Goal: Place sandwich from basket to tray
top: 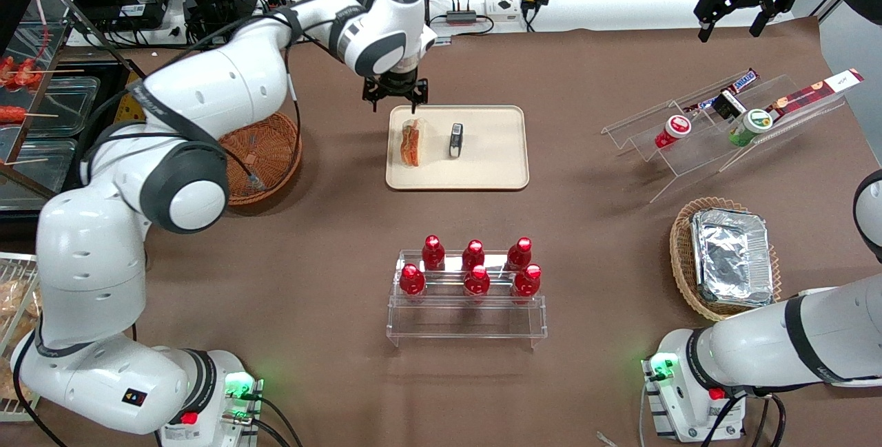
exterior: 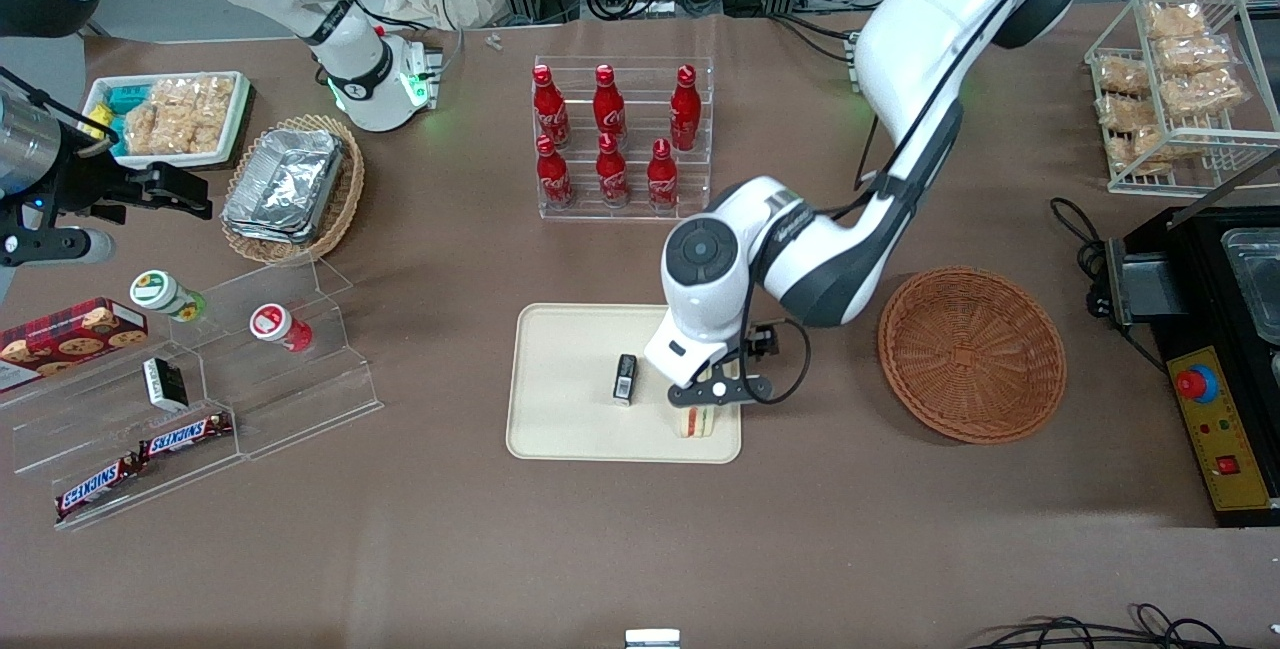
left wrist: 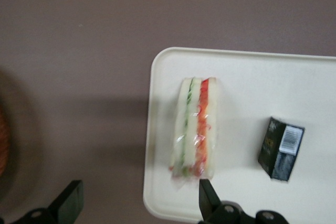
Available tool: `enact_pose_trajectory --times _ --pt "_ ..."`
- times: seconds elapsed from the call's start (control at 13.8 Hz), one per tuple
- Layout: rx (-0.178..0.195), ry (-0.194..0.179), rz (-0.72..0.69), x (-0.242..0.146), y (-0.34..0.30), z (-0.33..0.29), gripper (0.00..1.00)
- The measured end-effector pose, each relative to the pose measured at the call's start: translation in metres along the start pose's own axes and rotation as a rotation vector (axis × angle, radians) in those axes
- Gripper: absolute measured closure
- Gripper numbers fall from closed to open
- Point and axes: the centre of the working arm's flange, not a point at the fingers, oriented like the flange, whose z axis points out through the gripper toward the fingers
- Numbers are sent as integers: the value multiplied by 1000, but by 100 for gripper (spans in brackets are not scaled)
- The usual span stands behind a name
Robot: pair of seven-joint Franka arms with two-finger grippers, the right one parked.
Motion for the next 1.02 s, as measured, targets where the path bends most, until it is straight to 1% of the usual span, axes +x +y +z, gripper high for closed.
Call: enact_pose_trajectory --times 0.22,0.29,0.36,0.44,0.51,0.65,0.95,1.02 --pt "32 48 -49 2 -63 -55 1" --pt "45 56 -55 -1 -88 -69 2" --pt "48 53 -54 -6 -113 -83 2" --pt "34 40 -43 -10 -139 -97 2" --pt "9 24 -29 -12 -166 -110 2" --pt "-36 10 -2 -8 -224 -133 2" --pt "-99 -38 65 4 -338 -152 1" --pt "-109 -43 78 8 -363 -152 0"
